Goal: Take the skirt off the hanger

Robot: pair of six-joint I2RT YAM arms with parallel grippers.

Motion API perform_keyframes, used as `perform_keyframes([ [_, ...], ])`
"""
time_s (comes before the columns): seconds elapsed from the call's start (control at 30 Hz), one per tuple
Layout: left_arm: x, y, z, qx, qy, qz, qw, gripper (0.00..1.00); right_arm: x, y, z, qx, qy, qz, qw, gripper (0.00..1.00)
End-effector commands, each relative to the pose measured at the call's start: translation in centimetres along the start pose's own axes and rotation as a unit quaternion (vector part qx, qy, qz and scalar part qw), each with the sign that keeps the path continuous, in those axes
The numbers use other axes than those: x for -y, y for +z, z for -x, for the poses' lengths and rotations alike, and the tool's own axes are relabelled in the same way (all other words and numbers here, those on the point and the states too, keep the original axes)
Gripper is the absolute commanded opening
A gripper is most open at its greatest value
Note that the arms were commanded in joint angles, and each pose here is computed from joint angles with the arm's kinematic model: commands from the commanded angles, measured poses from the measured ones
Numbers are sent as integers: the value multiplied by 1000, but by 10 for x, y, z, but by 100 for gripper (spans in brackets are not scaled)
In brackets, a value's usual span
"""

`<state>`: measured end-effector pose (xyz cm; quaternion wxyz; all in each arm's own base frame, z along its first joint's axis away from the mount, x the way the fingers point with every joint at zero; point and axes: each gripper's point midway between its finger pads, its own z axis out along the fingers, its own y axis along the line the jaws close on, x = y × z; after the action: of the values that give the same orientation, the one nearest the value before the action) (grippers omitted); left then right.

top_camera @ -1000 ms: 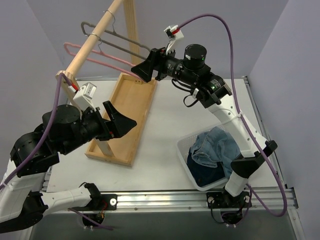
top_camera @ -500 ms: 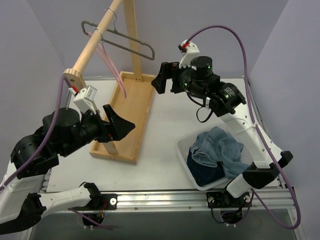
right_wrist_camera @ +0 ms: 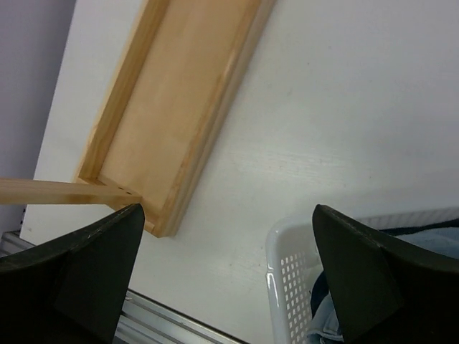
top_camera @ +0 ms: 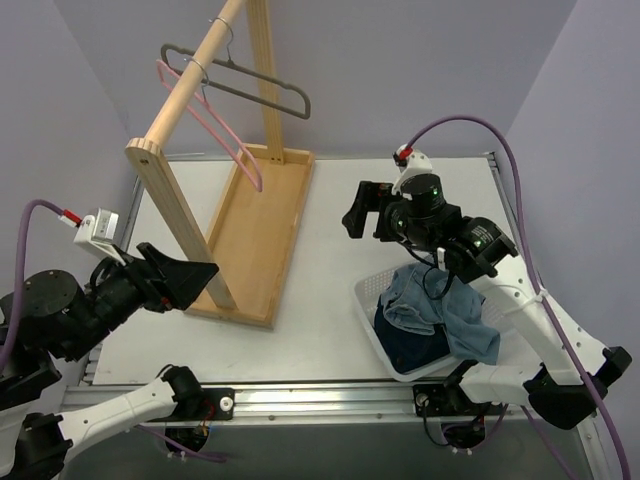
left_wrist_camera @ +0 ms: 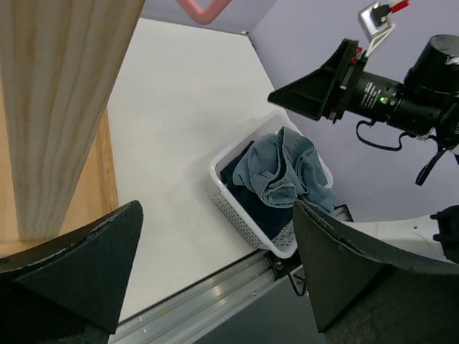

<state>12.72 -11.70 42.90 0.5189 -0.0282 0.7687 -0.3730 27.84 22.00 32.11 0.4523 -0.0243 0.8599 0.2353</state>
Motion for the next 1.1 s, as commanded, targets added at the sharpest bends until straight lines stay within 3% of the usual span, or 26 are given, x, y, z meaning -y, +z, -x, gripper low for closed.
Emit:
perform_keyframes([
  [0.0, 20, 10, 23, 41, 71, -37, 996, 94, 20, -8, -7, 5, 37, -40, 998, 100],
  [0.13, 45, 21, 35, 52, 157, -82, 983, 94, 34, -20, -6, 12, 37, -70, 997, 100],
  [0.17, 54, 30, 27, 33, 171, -98, 980, 94, 39, -21, -7, 11, 35, -80, 996, 100],
  [0.4, 77, 58, -20, -38, 200, -177, 963, 94, 58, -34, 1, 20, 56, -103, 993, 100],
  [0.63, 57, 80, -68, -74, 190, -156, 966, 94, 71, -46, -29, 21, 76, -94, 992, 100],
  [0.83, 31, 72, -82, -38, 135, -149, 979, 94, 88, -61, -51, 87, 105, -76, 988, 100],
  [1.07, 17, 68, -133, -98, 81, -174, 977, 94, 113, -86, -70, 126, 154, -91, 976, 100],
])
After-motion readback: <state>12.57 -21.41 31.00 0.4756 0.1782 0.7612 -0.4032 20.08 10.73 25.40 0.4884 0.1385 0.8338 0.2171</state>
